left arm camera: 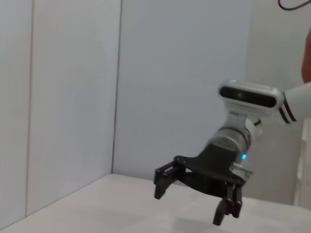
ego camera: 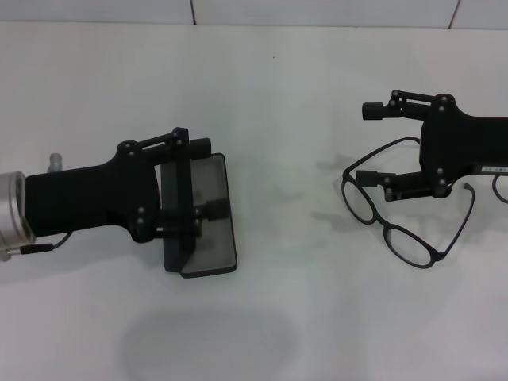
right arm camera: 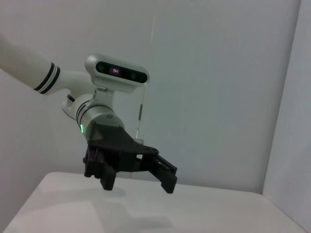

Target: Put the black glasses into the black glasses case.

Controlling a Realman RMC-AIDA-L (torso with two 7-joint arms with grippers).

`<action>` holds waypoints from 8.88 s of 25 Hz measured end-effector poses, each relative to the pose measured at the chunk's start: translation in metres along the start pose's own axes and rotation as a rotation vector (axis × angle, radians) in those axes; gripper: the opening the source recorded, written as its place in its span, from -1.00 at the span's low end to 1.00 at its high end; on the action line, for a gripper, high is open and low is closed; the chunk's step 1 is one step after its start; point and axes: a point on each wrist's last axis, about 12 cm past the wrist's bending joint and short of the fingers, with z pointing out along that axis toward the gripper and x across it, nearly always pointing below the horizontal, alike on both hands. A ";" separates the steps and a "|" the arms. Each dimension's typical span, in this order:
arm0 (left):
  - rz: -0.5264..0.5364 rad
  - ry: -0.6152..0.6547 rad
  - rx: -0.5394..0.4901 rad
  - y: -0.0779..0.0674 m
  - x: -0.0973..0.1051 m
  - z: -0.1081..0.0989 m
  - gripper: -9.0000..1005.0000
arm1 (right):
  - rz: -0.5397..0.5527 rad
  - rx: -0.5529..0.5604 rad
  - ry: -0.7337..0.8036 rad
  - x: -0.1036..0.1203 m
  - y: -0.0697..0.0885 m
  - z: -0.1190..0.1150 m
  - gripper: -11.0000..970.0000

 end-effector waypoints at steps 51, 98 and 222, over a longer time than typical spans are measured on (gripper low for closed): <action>-0.615 0.686 -0.558 0.053 -0.039 0.043 0.08 | -0.003 0.017 0.001 0.002 0.007 -0.009 0.76; 0.432 0.873 -0.051 0.064 -0.068 0.175 -0.57 | -0.019 0.131 -0.083 0.028 0.066 -0.035 0.75; -0.179 -0.199 0.140 0.044 -0.075 0.098 0.26 | -0.265 0.096 0.048 -0.017 0.039 -0.024 -0.74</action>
